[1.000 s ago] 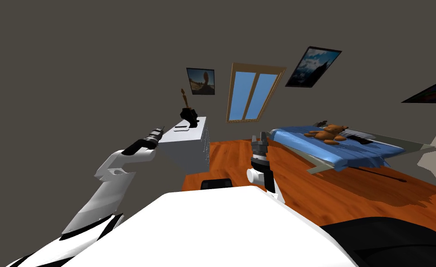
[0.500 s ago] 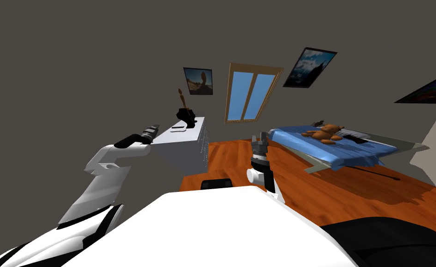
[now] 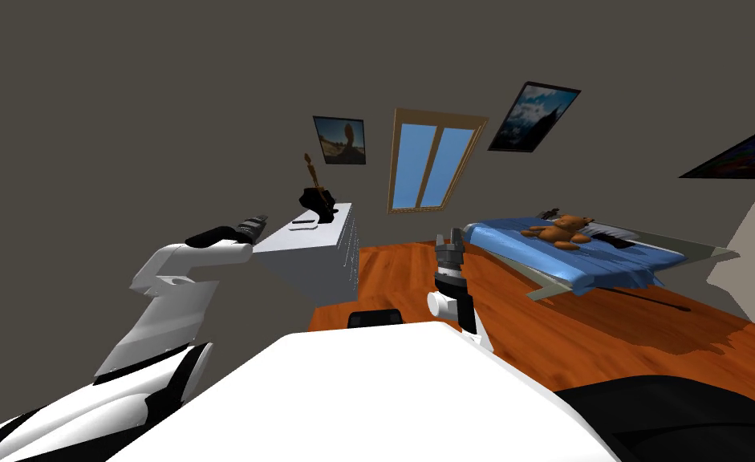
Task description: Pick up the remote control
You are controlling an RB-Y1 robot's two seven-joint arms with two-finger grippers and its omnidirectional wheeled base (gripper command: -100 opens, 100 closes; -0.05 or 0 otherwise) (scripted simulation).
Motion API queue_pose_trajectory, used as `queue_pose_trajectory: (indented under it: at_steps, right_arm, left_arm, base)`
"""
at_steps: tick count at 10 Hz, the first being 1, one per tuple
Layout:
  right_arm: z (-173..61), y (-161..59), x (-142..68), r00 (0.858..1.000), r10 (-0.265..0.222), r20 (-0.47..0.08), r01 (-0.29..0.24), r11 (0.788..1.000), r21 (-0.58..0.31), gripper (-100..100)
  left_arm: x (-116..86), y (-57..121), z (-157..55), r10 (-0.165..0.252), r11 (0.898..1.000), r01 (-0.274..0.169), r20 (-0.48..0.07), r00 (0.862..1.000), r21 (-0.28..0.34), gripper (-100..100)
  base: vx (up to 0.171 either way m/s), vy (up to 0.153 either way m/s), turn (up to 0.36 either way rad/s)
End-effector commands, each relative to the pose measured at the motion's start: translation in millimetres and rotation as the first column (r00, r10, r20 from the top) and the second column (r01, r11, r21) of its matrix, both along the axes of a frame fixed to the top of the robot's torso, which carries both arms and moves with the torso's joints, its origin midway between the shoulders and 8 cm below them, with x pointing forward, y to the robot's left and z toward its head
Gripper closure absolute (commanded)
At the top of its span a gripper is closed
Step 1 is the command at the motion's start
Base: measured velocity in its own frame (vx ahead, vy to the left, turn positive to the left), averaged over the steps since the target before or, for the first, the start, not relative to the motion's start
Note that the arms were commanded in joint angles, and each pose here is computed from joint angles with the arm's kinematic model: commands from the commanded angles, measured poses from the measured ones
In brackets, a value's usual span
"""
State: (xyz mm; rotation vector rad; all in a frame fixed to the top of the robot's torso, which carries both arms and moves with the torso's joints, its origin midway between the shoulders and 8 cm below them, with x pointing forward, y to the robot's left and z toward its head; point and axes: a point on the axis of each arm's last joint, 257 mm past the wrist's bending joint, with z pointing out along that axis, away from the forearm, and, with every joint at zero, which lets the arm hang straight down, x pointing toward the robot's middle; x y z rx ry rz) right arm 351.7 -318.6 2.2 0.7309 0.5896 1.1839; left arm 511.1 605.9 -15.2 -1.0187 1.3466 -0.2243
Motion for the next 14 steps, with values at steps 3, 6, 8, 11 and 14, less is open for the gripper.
queue_pose_trajectory:
  at_steps: [3, 6, 8, 11, 14]
  right_arm:
    - [0, 0, 0, 1.0, 0.0, 0.0, 0.0, 1.0, 0.0, 0]
    - [0, 0, 0, 1.0, 0.0, 0.0, 0.0, 1.0, 0.0, 0]
    - [0, 0, 0, 1.0, 0.0, 0.0, 0.0, 1.0, 0.0, 0]
    - [0, 0, 0, 1.0, 0.0, 0.0, 0.0, 1.0, 0.0, 0]
    - [0, 0, 0, 1.0, 0.0, 0.0, 0.0, 1.0, 0.0, 0]
  left_arm:
    - [-6, 12.9, -4, 0.042, 0.999, -0.042, -0.057, 0.997, -0.013, -100]
    - [-14, 35.4, -2, 0.095, 0.995, -0.098, -0.113, 0.989, -0.017, -100]
    - [-21, 55.4, 3, 0.139, 0.989, -0.144, -0.158, 0.978, -0.02, -100]
    - [-32, 73.9, 3, 0.182, 0.981, -0.193, -0.215, 0.96, -0.031, -100]
    - [-42, 89.9, 3, 0.215, 0.971, -0.234, -0.267, 0.939, -0.044, -100]
  base:
    - [0.029, -0.032, -0.001]
    - [0.054, -0.037, -0.008]
    - [0.065, -0.062, -0.005]
    - [0.074, -0.046, 0.0]
    - [0.072, -0.033, 0.003]
